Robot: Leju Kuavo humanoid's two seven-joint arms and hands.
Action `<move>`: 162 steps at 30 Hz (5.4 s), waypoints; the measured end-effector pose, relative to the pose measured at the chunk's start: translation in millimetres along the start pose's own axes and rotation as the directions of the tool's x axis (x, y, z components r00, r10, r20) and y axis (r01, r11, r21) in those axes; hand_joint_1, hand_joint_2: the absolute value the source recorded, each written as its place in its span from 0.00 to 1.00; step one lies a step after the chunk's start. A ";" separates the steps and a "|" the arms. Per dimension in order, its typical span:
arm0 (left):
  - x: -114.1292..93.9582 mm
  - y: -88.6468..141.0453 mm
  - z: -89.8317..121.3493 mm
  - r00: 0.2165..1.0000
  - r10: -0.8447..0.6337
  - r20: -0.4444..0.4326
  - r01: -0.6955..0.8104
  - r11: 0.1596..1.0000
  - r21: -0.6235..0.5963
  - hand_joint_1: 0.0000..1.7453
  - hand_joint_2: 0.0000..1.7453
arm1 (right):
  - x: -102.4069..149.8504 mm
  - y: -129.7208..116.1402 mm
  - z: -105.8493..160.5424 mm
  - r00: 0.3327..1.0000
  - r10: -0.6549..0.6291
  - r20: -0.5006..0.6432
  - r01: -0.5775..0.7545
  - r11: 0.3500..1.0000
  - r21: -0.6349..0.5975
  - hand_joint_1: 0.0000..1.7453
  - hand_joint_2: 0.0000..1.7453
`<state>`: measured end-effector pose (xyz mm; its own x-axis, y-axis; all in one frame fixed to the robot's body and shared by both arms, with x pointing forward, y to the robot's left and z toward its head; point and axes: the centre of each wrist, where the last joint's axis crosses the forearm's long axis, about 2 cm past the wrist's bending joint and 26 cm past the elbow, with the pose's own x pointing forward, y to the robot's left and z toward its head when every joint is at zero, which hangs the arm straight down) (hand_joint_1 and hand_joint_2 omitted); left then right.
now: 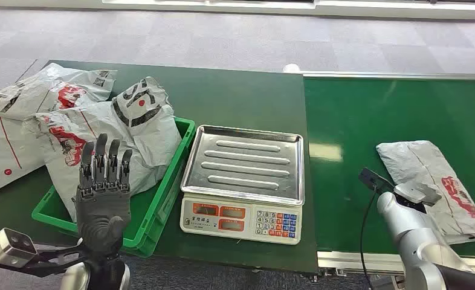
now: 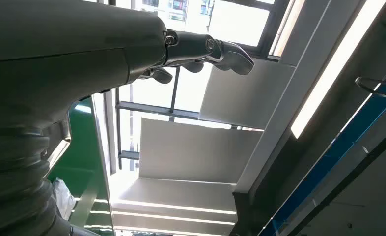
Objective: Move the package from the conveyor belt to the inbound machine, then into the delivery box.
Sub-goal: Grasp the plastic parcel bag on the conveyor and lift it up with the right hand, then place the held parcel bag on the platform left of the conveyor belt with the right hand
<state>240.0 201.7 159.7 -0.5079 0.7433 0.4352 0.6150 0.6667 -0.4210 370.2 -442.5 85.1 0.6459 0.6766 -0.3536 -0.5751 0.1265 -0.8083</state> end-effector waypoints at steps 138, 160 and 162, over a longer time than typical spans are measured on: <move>-10.6 11.3 6.9 1.000 -0.017 0.024 0.015 0.997 0.082 0.00 1.00 | 185.9 -87.0 324.7 -0.213 0.401 0.891 0.674 0.721 -0.163 0.00 0.00; -2.0 18.2 -15.2 0.952 -0.305 -0.019 0.305 0.952 0.018 0.00 1.00 | 80.5 -125.6 305.8 -0.568 0.304 0.765 0.771 0.522 0.365 0.00 0.00; -1.2 21.5 -19.5 0.874 -0.480 -0.076 0.480 0.877 -0.007 0.00 1.00 | 76.7 -125.2 306.4 -0.555 0.313 0.771 0.783 0.510 0.356 0.00 0.00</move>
<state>265.6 214.1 165.6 -0.6933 0.3260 0.6427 0.2995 0.9415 -0.1545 337.9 -184.2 303.4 -0.9252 0.2236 0.3066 0.0333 0.8526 -0.5215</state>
